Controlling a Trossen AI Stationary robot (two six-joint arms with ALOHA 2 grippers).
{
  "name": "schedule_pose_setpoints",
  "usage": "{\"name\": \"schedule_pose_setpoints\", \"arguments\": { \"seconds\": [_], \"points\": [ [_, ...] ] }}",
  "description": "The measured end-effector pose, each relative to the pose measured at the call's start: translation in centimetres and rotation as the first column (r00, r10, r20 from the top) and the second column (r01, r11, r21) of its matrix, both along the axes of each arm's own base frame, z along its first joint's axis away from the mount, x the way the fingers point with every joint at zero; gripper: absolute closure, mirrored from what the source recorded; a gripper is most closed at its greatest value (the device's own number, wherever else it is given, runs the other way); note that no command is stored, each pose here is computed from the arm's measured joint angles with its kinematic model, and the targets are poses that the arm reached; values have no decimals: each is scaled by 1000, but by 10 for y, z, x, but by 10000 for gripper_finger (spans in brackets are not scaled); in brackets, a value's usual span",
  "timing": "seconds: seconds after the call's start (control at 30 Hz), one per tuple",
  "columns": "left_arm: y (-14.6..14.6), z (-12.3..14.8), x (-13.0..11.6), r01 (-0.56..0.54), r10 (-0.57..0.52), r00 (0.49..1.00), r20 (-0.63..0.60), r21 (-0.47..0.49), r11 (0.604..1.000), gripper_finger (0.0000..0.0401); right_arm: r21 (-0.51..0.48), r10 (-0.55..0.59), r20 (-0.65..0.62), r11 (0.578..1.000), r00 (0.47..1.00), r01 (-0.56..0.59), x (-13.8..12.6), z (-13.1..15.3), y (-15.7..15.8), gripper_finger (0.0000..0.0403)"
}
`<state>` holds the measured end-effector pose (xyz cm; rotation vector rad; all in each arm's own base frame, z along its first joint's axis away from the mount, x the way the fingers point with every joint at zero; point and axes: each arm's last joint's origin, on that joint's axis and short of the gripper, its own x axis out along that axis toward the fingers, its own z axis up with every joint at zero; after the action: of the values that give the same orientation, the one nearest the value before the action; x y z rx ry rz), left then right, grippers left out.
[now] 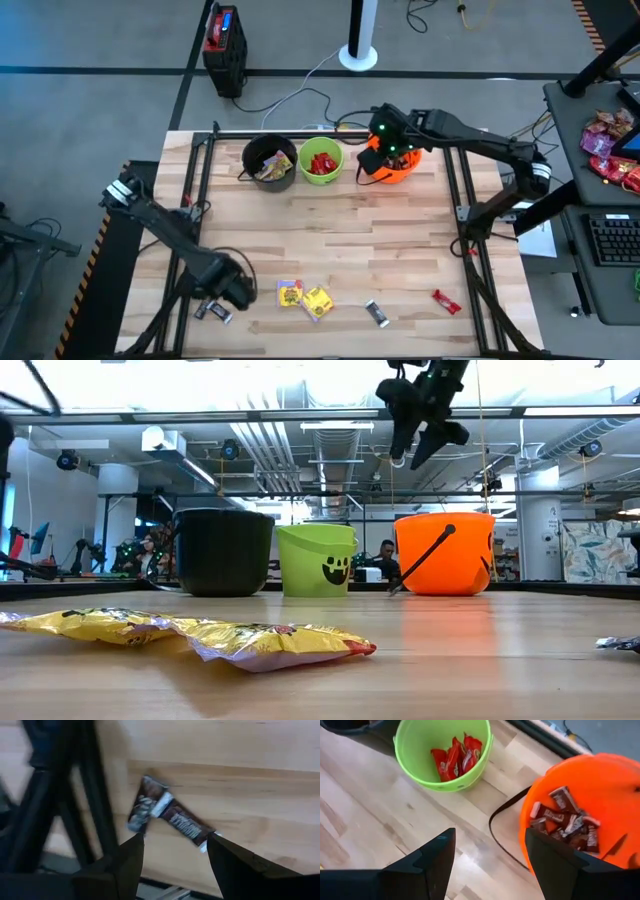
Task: Sort candy by brand, put in halloween buckets
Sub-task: Put the yellow candy into the black bucket
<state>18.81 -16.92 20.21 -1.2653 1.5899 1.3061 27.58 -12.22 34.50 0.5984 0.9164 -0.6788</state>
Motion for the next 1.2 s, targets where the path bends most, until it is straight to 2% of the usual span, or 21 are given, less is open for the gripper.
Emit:
{"name": "schedule_pose_setpoints", "arguments": {
  "seconds": [0.13,0.2,0.23,0.3,0.33,0.37,0.43,0.47,0.5,0.57,0.63,0.83,1.0,1.2],
  "points": [
    [-4,-16,-4,-9,7,998,65,23,1000,200,44,-1,-2,999,1000,2,6,-5,5,170],
    [-2,-20,-2,45,-61,984,168,101,994,202,52,0,-6,999,1000,1,9,-7,7,170],
    [-2,-21,3,92,-132,956,263,156,983,203,54,2,-9,999,1000,-1,10,-8,8,170],
    [-1,-20,17,195,-325,833,448,313,930,208,59,4,-15,998,1000,-4,12,-10,8,170],
    [-1,-18,25,257,-450,735,508,406,877,210,62,6,-18,998,1000,-5,13,-12,8,170],
    [-3,-16,34,324,-574,616,539,490,809,212,65,4,-21,998,1000,-3,14,-12,9,170],
    [-8,-12,51,448,-762,360,537,617,647,215,71,5,-31,997,1000,-2,14,-14,9,170],
    [-8,-13,56,487,-815,279,508,656,576,216,73,8,-35,997,999,-6,15,-15,10,170],
    [-5,-16,59,513,-842,255,476,672,535,216,74,9,-38,997,999,-7,15,-15,11,170],
    [2,-28,62,560,-865,271,421,662,498,216,81,11,-46,997,999,-7,15,-16,13,170],
    [6,-40,63,621,-886,254,387,637,457,216,84,14,-46,996,999,-10,16,-16,16,170],
    [1,-61,69,702,-930,151,336,626,340,216,92,21,-43,996,999,-17,19,-16,23,170],
    [-3,-64,73,701,-919,116,376,625,344,216,103,22,-50,995,999,-17,19,-16,29,170],
    [-6,-60,78,665,-903,102,418,647,374,217,108,27,-55,994,998,-21,20,-16,32,170]
  ]
}}
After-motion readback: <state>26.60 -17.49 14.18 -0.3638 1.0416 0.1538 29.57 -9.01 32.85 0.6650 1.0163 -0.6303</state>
